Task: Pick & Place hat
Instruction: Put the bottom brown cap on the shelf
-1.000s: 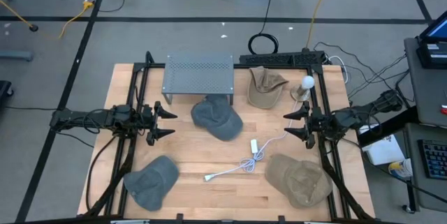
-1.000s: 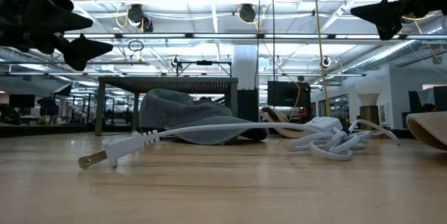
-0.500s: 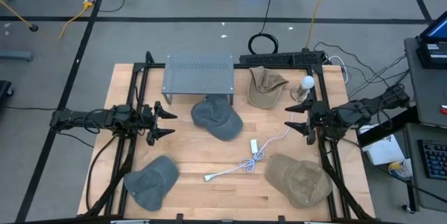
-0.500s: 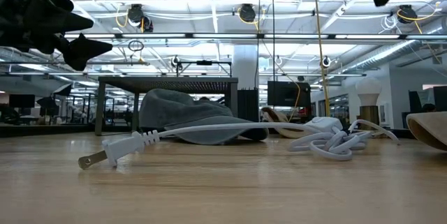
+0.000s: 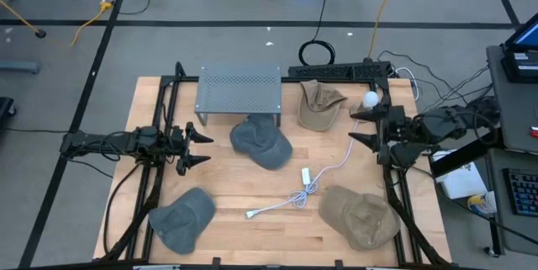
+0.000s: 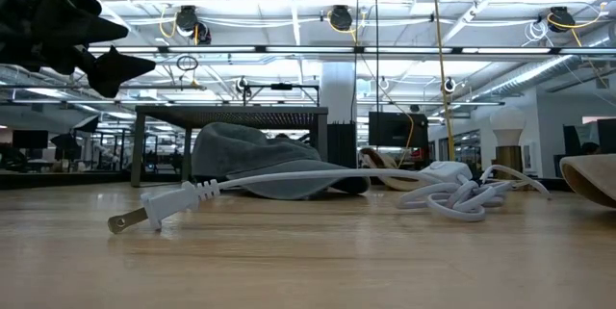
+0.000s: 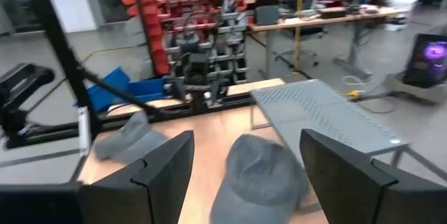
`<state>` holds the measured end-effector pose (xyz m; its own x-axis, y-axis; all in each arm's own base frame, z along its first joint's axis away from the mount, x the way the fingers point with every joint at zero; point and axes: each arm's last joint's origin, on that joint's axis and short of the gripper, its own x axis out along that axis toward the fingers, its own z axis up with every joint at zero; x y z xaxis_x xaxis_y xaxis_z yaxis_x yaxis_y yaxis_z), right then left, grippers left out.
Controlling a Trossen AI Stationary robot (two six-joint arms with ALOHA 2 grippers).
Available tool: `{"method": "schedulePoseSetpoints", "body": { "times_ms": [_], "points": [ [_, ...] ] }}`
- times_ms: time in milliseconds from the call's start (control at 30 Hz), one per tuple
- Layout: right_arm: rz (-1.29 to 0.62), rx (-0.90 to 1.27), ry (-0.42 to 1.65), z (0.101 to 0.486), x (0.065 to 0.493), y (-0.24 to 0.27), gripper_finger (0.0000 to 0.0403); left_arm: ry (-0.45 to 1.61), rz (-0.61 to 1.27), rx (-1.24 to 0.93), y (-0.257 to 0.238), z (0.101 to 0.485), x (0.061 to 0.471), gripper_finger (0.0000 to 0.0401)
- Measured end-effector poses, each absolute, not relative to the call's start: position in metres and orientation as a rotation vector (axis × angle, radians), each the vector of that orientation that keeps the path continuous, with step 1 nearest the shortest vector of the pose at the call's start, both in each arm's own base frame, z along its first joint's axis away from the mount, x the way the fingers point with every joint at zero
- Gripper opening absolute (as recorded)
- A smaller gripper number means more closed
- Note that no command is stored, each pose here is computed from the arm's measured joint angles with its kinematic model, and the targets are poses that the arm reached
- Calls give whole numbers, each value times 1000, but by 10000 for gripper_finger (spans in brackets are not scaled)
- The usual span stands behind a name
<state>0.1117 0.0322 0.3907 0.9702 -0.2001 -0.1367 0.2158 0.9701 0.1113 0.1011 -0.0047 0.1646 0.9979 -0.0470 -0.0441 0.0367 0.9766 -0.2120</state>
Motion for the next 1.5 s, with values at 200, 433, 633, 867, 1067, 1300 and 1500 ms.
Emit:
{"method": "schedulePoseSetpoints", "body": {
  "times_ms": [200,433,633,867,1067,1300,1500],
  "points": [
    [-290,63,134,425,112,30,254,49,-42,-213,-5,165,101,324],
    [-391,23,113,454,118,30,254,49,-42,-213,-5,165,101,309],
    [-393,-16,118,462,124,33,254,49,-42,-213,-5,164,101,301],
    [-322,-70,200,454,124,35,254,49,-42,-213,-5,165,101,312],
    [-158,-78,288,445,129,41,254,49,-42,-213,-5,165,101,324],
    [-5,-43,407,434,136,46,254,49,-42,-213,-5,164,101,317],
    [57,46,564,421,143,45,253,49,-42,-213,-5,165,101,304]
  ]
}}
